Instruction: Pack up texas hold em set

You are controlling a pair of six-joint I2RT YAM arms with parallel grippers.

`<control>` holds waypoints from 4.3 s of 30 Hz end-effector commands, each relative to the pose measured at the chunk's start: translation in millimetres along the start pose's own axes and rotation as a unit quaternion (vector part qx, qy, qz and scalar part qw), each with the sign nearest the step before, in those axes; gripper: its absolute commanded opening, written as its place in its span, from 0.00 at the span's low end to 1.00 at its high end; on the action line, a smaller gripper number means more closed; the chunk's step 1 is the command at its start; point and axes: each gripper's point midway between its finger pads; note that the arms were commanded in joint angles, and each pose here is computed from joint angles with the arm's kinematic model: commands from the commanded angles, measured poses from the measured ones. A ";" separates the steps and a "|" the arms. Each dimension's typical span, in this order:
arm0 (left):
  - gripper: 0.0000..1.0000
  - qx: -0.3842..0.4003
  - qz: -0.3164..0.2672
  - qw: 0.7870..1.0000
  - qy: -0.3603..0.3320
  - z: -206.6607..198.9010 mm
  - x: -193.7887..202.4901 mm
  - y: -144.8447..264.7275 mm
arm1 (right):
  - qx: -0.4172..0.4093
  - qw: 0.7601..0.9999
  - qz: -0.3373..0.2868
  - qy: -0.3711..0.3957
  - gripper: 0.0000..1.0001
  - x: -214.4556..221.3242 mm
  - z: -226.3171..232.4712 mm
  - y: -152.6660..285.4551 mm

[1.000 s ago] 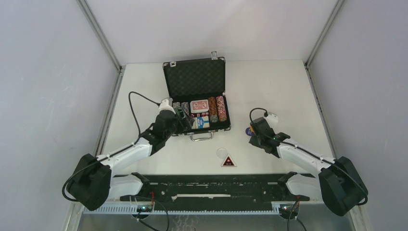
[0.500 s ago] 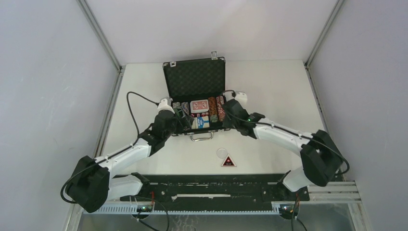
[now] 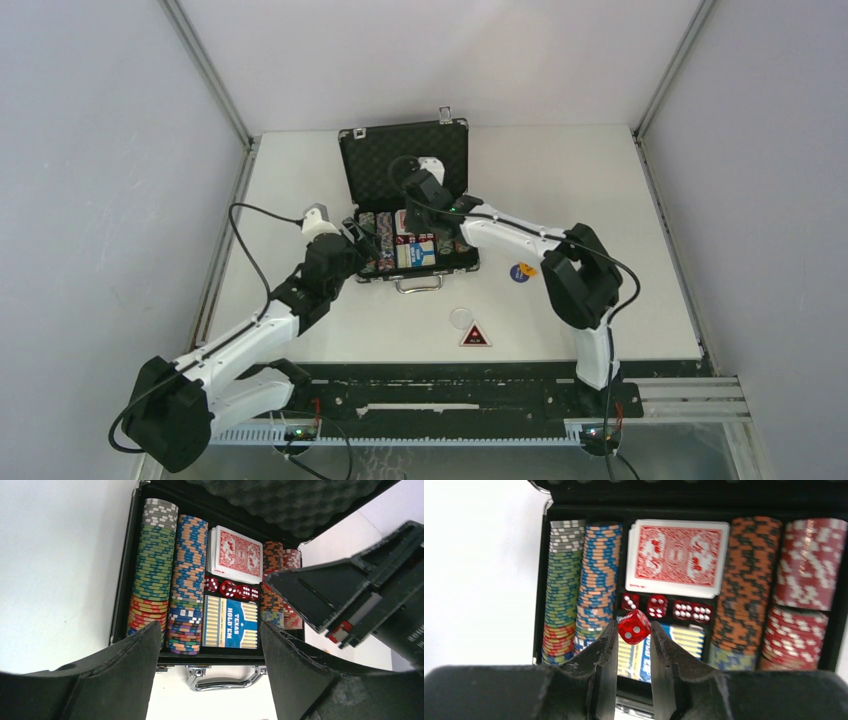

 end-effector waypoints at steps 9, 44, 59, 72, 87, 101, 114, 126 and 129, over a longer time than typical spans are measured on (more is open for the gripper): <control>0.77 -0.023 -0.009 1.000 0.006 11.7 -1.7 -3.3 | -0.028 0.998 0.035 0.033 0.21 10.1 30.2 -35.6; 0.77 -0.006 0.006 1.000 -0.004 4.8 3.0 -7.0 | 0.005 0.998 0.032 0.047 0.54 16.9 4.6 -44.6; 0.77 0.007 0.009 1.000 -0.003 0.1 3.4 -5.5 | 0.020 0.998 -0.040 0.052 0.47 -10.0 13.3 -1.7; 0.76 0.015 0.021 1.000 -0.002 -3.4 9.1 -8.4 | 0.124 0.991 -0.048 -0.016 0.50 11.9 -116.2 55.4; 0.75 0.033 0.035 0.999 0.013 -9.5 16.5 -9.0 | 0.221 0.965 -0.036 -0.133 0.76 58.9 -242.7 94.6; 0.75 0.026 0.037 0.999 0.006 -7.5 18.8 -13.0 | 0.230 0.962 0.003 -0.145 0.74 78.1 -265.8 68.3; 0.75 0.025 0.042 0.999 0.003 -7.3 21.2 -14.8 | 0.256 0.956 0.009 -0.141 0.58 77.9 -272.9 66.8; 0.75 0.026 0.040 0.999 0.003 -7.9 19.7 -13.9 | 0.260 0.957 0.005 -0.128 0.53 73.7 -265.7 69.6; 0.75 0.026 0.039 0.999 0.003 -8.1 19.1 -13.6 | 0.251 0.960 -0.008 -0.124 0.52 64.3 -257.4 74.2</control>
Point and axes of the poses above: each gripper's point midway between its finger pads, its own y axis back along the fingers, its own z axis along the line the jaws close on, x = y × z, and after that the axes turned 4 degrees about -y, right-handed
